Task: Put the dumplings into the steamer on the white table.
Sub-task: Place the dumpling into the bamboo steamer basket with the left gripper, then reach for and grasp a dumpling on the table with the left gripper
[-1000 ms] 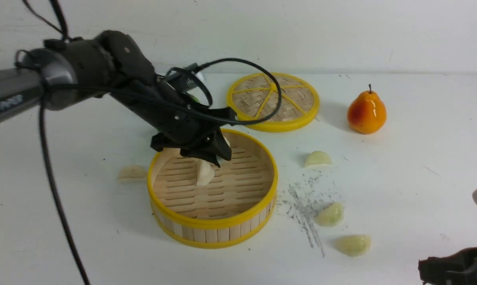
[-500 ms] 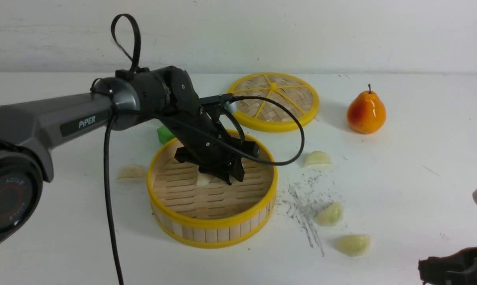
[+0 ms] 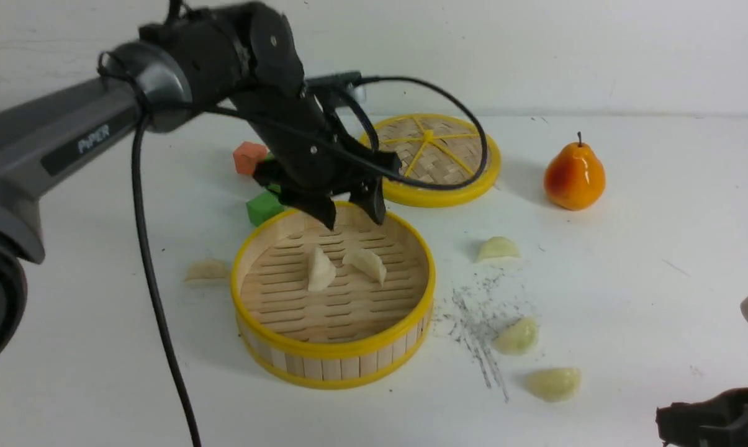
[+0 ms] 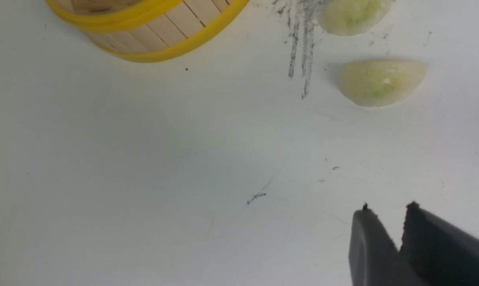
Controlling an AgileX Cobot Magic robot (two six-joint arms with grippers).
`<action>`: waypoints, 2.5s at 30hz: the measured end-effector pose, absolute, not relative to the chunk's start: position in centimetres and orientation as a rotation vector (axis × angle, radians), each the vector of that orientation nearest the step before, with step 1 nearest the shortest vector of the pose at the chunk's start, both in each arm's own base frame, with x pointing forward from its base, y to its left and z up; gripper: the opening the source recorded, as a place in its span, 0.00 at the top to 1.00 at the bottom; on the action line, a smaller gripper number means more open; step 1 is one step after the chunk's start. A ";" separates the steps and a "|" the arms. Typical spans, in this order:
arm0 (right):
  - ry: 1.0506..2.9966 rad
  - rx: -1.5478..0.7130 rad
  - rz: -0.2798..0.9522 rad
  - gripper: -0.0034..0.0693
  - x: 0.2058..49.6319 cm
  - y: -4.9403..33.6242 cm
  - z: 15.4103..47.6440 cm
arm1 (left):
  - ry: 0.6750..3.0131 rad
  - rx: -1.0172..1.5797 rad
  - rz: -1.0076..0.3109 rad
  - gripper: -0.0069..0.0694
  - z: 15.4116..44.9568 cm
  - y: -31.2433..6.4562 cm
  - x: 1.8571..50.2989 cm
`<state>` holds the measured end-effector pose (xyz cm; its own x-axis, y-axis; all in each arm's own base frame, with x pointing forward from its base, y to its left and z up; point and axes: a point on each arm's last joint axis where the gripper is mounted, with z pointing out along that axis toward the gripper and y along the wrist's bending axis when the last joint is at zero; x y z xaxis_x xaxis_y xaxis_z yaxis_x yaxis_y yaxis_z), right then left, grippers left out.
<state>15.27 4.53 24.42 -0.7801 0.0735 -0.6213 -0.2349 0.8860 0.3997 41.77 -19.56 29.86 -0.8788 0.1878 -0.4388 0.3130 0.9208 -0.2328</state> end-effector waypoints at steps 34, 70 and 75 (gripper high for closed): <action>2.358 -0.193 0.613 0.77 15.3 4.7 24.6 | 2.854 0.850 -0.056 0.55 19.7 -5.2 47.4; 2.355 -0.210 0.606 0.74 15.3 4.7 24.6 | 2.935 0.279 -0.067 0.80 21.5 -5.1 47.2; 2.355 -0.210 0.606 0.73 15.3 4.7 24.6 | 2.924 0.436 -0.114 0.73 20.9 -5.5 47.2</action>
<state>15.33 4.71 24.59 -0.7510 0.0138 -0.6602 -0.3064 0.8783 0.3669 47.24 -5.50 20.93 -0.9402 0.2817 -0.1914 0.2958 0.9540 -0.0490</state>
